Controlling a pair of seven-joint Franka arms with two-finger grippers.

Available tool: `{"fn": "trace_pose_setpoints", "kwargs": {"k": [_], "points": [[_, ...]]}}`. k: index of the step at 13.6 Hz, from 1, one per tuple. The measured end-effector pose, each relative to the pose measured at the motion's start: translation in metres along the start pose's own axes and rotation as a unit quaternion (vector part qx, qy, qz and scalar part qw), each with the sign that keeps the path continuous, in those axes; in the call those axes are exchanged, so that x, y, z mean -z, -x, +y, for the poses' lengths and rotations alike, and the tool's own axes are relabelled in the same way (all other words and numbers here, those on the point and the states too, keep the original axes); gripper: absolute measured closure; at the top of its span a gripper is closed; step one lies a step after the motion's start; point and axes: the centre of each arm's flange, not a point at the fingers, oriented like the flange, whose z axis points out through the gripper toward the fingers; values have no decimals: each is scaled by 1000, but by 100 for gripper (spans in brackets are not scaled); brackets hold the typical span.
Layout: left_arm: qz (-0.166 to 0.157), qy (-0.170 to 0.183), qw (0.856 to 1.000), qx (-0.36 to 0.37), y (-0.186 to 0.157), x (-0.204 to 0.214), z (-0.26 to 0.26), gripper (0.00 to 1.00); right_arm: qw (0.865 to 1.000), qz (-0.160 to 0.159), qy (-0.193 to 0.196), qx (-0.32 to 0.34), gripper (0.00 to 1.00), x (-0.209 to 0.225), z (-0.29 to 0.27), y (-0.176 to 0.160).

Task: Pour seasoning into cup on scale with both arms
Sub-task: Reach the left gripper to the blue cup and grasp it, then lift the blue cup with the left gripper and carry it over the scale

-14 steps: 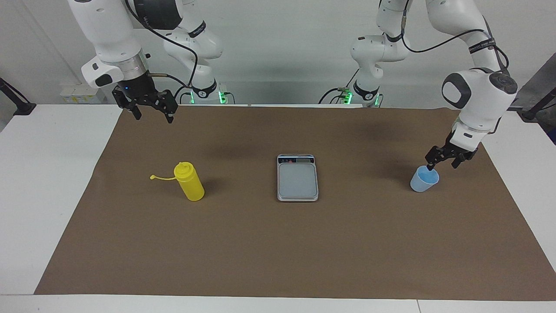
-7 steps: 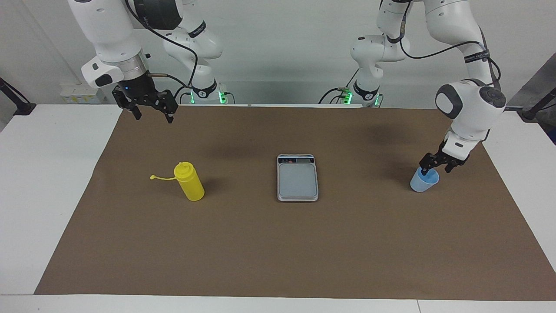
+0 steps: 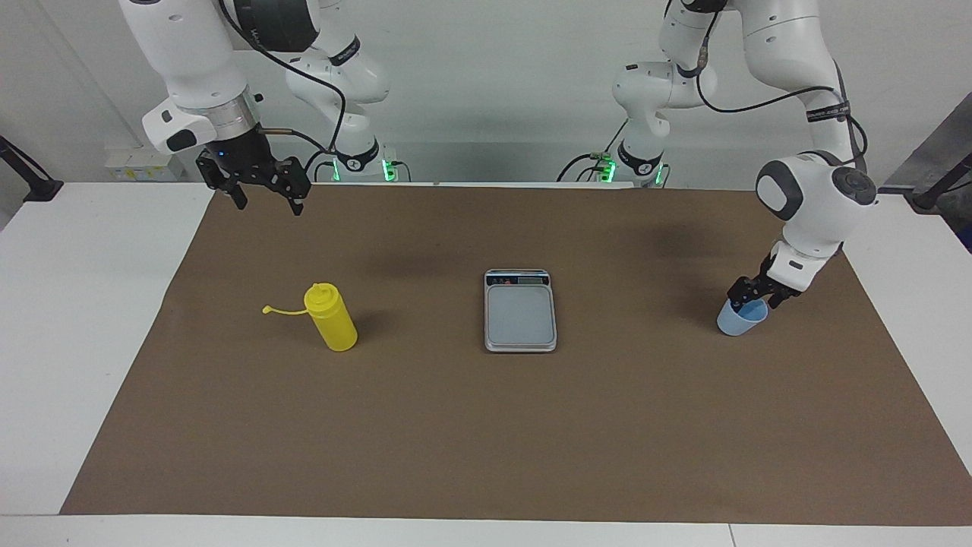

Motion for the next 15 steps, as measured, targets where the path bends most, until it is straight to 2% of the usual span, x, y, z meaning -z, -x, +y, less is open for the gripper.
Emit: {"fn": "trace_pose_setpoints", "kwargs": {"k": [2,4,6,7,15], "points": [[0,0,1000,0,0,0,0,42,1000,0,0,0,0,0,0,0],[0,0,1000,0,0,0,0,70,1000,0,0,0,0,0,0,0],[1,1,1000,1,-1,1,0,91,1000,0,0,0,0,0,0,0],[4,3,1000,2,-1,3,2,95,1000,0,0,0,0,0,0,0],[9,2,1000,2,-9,9,1,96,1000,0,0,0,0,0,0,0]]}}
